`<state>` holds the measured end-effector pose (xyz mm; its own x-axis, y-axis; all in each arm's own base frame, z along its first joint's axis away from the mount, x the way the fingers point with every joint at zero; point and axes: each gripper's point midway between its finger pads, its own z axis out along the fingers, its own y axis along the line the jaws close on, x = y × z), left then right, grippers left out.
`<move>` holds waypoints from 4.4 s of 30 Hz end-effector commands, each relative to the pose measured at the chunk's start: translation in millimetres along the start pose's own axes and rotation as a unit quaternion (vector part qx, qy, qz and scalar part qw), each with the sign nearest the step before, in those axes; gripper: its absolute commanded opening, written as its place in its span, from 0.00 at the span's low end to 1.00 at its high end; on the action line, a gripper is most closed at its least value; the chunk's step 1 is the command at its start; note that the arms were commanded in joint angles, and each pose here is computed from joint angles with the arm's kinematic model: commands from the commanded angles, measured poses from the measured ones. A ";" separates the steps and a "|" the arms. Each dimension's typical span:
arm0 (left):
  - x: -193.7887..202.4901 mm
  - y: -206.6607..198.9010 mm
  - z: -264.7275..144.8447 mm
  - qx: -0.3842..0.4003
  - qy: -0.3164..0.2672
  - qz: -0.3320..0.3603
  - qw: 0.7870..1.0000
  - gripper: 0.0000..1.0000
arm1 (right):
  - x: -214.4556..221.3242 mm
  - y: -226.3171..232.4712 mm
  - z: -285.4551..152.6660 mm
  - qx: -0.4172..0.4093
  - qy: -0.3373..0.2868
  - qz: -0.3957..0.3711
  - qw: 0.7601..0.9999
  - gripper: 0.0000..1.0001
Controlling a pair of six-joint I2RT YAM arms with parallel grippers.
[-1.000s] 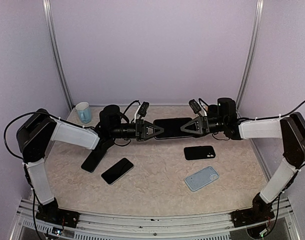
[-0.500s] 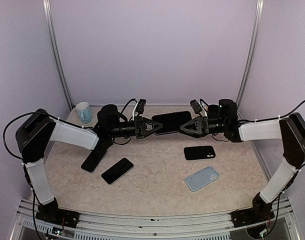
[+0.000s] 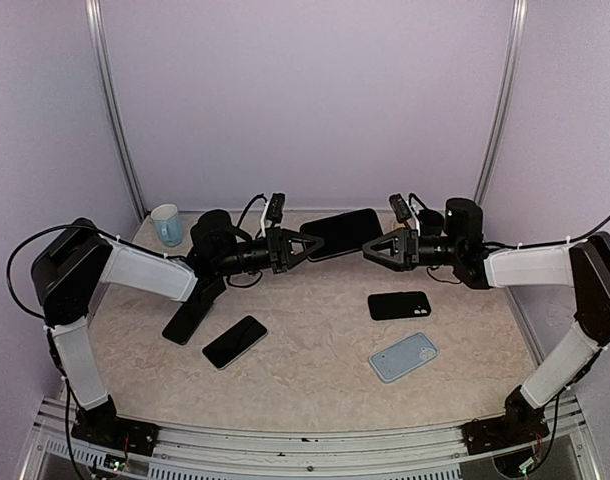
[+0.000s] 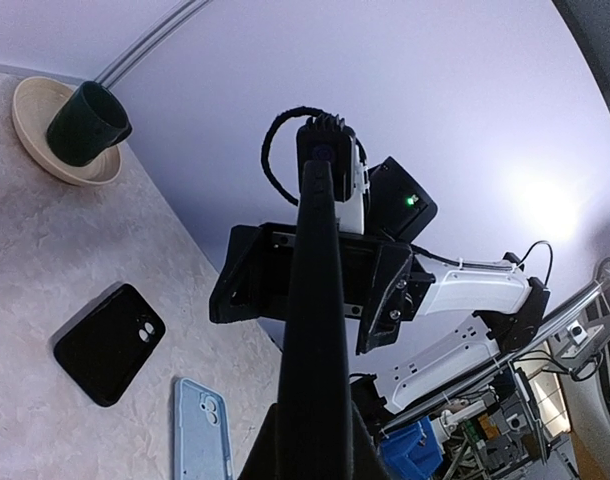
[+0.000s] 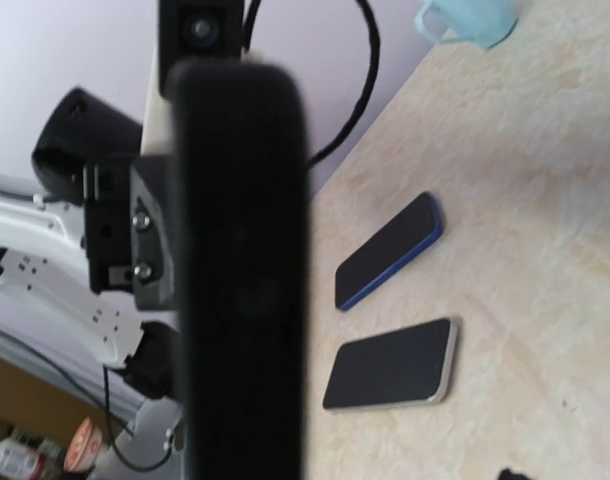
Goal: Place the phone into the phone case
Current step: Press the phone with the phone case.
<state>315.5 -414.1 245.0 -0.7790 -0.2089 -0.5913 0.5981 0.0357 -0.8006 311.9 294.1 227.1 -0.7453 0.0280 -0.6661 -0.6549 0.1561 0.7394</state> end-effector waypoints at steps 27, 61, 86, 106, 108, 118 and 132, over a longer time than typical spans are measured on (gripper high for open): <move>8.3 -24.8 3.3 0.052 -0.032 0.005 0.998 0.00 | -37.3 52.7 15.5 -0.075 -0.052 -0.057 0.994 0.07; 29.2 8.1 -5.3 -0.005 0.020 -0.016 1.000 0.29 | -52.7 37.4 1.6 0.028 -0.061 -0.100 0.993 0.00; 9.4 31.6 -56.6 -0.108 0.038 0.079 0.990 0.81 | -43.4 65.9 -16.7 0.036 0.010 -0.131 0.991 0.00; 13.9 -24.0 -29.1 -0.037 0.196 0.239 0.950 0.99 | -7.8 80.4 -29.3 0.005 0.064 -0.151 0.986 0.00; 20.3 -22.6 -27.0 -0.039 0.213 0.244 0.945 0.99 | -3.8 82.4 -30.7 -0.001 0.066 -0.155 0.986 0.00; 46.3 -23.5 -4.4 -0.025 0.273 0.256 0.927 0.99 | 17.9 89.5 -25.6 -0.033 0.093 -0.161 0.982 0.00; 79.5 -21.9 11.3 -0.001 0.328 0.235 0.915 0.80 | 25.4 89.6 -11.7 -0.044 0.114 -0.165 0.979 0.00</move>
<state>249.5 -440.4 219.6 -0.3885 0.4370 -0.8112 0.9026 0.0034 -0.4304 236.4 291.7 260.3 -0.5486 -0.2436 -0.7998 -0.8343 0.0975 0.5426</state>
